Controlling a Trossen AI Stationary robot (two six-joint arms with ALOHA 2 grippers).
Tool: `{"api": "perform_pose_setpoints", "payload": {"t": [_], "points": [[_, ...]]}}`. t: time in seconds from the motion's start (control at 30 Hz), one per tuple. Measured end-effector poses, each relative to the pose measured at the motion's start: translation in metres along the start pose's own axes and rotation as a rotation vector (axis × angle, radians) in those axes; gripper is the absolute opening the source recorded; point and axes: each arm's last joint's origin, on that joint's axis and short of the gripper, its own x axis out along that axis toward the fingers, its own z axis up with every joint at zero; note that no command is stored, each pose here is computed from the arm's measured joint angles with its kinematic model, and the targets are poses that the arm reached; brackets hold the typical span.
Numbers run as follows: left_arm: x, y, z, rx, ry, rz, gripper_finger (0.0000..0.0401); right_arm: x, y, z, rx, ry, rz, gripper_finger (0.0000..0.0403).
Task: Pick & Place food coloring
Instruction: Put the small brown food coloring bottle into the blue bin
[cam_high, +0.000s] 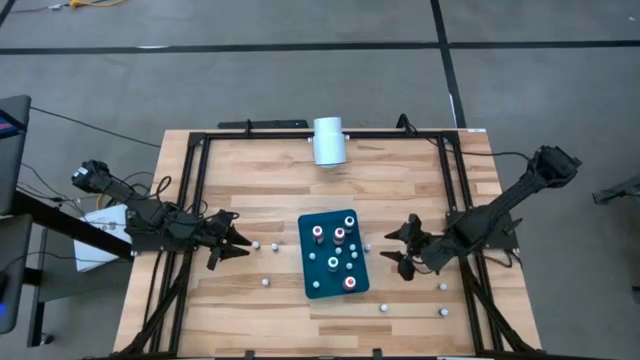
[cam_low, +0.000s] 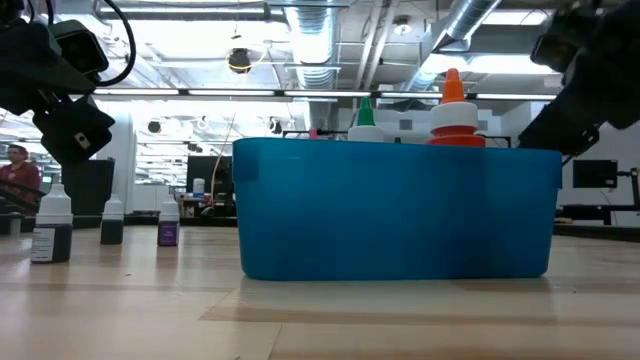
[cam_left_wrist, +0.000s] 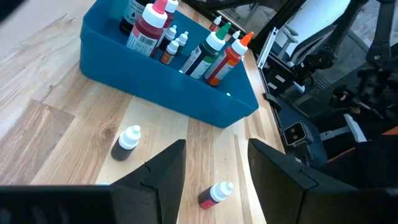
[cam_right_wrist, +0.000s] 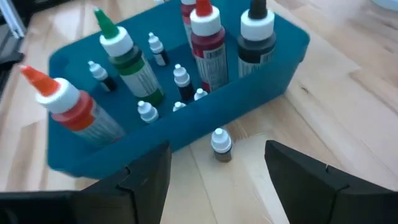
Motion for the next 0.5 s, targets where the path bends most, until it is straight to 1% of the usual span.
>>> {"api": "perform_pose_setpoints", "payload": {"t": [0.27, 0.33, 0.5], "points": [[0.0, 0.0, 0.0, 0.0, 0.0, -0.001, 0.0165, 0.034, 0.003, -0.016, -0.025, 0.049, -0.078, 0.0249], [0.0, 0.0, 0.0, -0.001, 0.0, 0.0, 0.0165, 0.042, 0.005, -0.02, -0.025, 0.049, -0.081, 0.0249], [0.0, 0.0, 0.0, -0.005, 0.0, 0.0, 0.0165, 0.053, 0.005, -0.033, -0.057, 0.122, -0.085, 0.0249]]}}
